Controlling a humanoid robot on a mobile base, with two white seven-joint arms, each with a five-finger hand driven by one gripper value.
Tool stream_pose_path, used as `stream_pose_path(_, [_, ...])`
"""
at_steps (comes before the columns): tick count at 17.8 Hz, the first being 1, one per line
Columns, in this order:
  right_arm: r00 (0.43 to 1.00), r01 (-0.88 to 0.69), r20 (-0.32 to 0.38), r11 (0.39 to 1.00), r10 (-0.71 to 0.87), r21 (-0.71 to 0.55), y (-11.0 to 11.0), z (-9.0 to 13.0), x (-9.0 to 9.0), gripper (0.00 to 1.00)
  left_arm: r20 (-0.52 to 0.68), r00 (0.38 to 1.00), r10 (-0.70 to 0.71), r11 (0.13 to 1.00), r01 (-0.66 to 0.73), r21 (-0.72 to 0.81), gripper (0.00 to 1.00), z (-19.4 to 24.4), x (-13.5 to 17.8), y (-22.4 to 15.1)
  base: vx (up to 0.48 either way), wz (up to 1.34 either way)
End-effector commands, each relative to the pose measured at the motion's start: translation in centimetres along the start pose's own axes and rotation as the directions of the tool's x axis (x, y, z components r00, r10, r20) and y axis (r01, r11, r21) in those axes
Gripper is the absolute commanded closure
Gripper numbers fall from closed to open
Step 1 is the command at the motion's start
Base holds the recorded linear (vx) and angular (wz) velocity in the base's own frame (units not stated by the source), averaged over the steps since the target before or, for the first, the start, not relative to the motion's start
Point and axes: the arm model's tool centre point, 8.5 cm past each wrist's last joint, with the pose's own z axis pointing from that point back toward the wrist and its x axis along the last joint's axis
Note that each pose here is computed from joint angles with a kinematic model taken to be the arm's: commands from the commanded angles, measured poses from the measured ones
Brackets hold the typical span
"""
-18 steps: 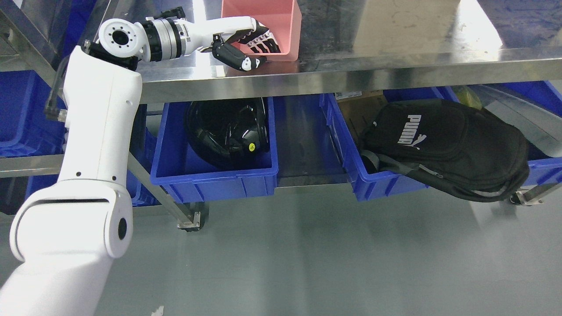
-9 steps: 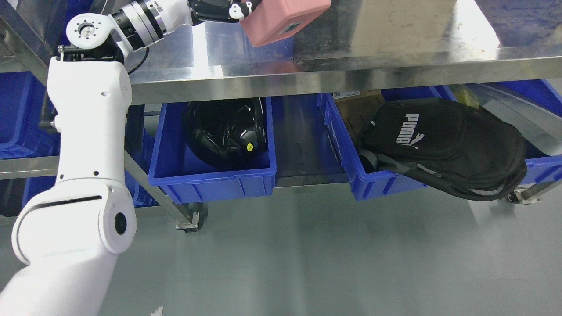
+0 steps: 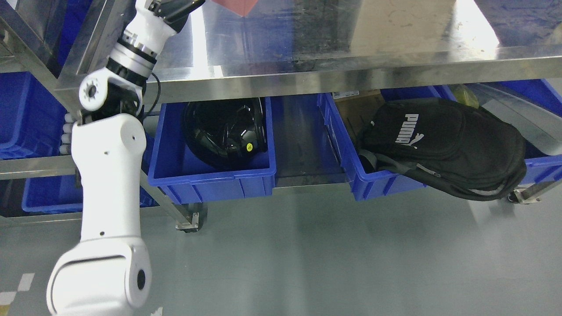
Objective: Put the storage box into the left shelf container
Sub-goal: 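Lift the pink box off the table and lower it in front of the robot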
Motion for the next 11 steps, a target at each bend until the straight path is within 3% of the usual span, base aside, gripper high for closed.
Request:
stream_pose_path(1, [1.000, 0.004, 0.008, 1.000, -0.003, -0.017, -1.1, -0.1, 0.0, 0.00, 0.277, 0.961, 0.005, 0.995, 0.024, -0.101, 0.99, 5.0, 3.9, -11.3, 0.000, 0.00])
stream_pose_path(6, [1.000, 0.004, 0.008, 1.000, -0.003, -0.017, -1.1, -0.1, 0.0, 0.00, 0.241, 0.970, 0.030, 0.999, -0.018, -0.049, 0.99, 11.0, 0.0, -13.1, 0.000, 0.00])
stream_pose_path(11, [1.000, 0.004, 0.008, 1.000, -0.003, -0.017, -1.1, -0.1, 0.0, 0.00, 0.230, 0.973, 0.020, 1.000, -0.024, 0.014, 0.99, 14.2, -1.1, -13.1, 0.000, 0.00])
